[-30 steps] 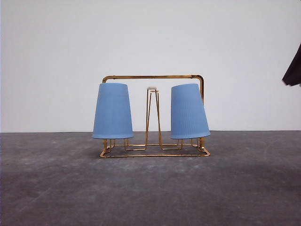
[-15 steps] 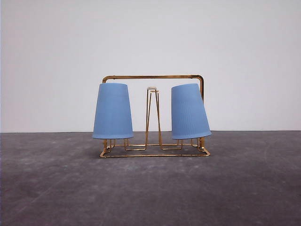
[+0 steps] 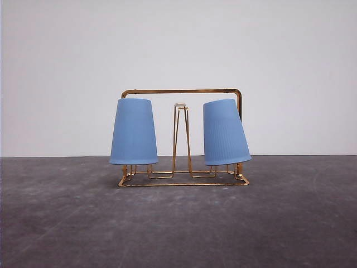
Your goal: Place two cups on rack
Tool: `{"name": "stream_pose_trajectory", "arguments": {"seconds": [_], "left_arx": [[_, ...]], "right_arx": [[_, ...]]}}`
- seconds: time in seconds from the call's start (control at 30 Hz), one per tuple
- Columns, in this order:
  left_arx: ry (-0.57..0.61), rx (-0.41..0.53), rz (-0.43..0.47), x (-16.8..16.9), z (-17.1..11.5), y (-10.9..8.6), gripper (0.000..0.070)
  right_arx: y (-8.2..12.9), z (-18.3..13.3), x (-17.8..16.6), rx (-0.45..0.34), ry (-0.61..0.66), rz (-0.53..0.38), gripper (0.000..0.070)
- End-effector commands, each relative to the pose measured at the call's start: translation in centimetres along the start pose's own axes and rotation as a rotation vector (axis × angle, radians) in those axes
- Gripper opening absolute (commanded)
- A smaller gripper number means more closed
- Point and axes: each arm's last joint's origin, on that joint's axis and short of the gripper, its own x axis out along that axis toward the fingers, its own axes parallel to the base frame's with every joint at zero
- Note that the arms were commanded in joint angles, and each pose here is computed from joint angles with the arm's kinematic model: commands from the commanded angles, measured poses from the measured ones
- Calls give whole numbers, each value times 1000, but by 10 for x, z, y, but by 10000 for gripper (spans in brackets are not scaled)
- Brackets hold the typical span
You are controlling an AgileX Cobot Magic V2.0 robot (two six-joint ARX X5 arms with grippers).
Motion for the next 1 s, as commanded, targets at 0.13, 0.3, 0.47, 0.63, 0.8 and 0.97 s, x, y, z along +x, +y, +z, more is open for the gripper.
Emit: {"name": "stream_pose_trajectory", "arguments": {"seconds": [0.13,0.3,0.47,0.63,0.8,0.97], "left_arx": [[2,-1,3,1,-4,0,0],[2,-1,3,1,-4,0,0],[2,-1,3,1,-4,0,0],[2,-1,3,1,-4,0,0],[2,-1,3,1,-3,0,0],[2,-1,3,1,-4,0,0]], "right_arx": [[0,0,0,9,-10,-1,38],[0,0,0,9,-10,-1,38],[0,0,0,9,-10,-1,38],[0,0,0,10,-10,-1,38],[0,0,0,9,-10,-1,38],[0,0,0,9,-10,-1,38]]}}
